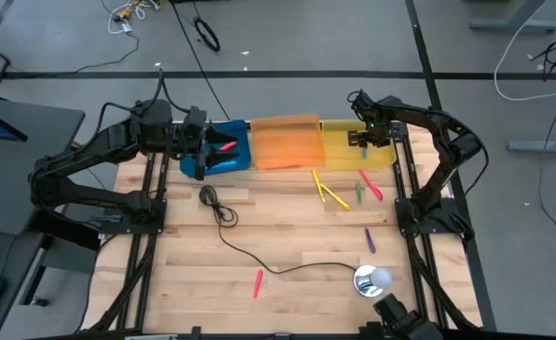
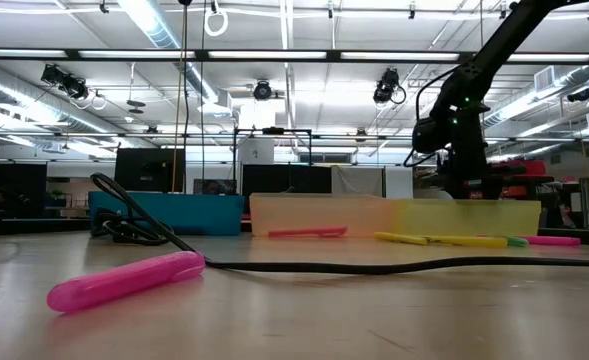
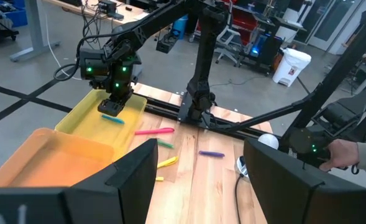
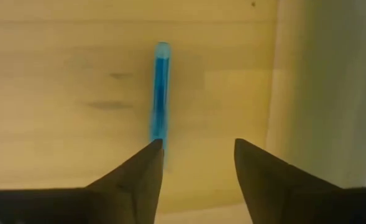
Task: Pick & Place Markers
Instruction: Put the small pink pen into the yellow bin
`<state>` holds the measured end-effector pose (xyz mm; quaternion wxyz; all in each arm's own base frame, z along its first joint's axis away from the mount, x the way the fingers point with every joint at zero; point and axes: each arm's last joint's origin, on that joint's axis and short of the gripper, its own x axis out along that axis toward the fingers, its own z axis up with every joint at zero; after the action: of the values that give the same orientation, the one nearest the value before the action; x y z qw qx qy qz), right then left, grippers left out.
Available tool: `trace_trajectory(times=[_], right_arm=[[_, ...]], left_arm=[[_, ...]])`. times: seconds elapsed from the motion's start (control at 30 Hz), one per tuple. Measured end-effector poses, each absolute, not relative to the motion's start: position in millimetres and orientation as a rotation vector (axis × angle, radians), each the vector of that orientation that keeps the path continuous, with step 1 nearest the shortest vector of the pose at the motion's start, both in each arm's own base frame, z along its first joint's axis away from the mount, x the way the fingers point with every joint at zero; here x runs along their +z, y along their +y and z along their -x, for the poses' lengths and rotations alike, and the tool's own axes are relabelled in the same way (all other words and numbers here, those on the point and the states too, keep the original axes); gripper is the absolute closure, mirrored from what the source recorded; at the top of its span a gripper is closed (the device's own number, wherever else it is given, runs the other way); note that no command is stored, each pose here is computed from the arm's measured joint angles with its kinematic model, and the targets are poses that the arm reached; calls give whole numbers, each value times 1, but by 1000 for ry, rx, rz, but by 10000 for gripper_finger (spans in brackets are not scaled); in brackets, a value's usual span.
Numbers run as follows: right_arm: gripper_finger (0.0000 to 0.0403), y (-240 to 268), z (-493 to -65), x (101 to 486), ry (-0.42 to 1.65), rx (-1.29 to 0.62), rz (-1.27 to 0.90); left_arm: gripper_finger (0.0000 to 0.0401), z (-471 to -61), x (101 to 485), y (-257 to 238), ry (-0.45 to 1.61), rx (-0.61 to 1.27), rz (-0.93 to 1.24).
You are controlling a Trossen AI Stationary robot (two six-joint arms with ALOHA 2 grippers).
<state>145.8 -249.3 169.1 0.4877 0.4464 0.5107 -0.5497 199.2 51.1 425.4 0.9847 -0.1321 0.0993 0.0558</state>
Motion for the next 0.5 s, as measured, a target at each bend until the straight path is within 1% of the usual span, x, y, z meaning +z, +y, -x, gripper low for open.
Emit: trace_trajectory(times=[0.3,0.43,0.5], right_arm=[[212,-249,-146,170,1265,-1290,-1068],[214,-247,-146,175,1244,-1242,-1079],[214,-247,-146,181,1228,-1230,-1066]], left_arm=[[158,-199,425,51,198,114,284],[158,-200,427,51,178,121,385],[158,-200,427,51,174,122,401]])
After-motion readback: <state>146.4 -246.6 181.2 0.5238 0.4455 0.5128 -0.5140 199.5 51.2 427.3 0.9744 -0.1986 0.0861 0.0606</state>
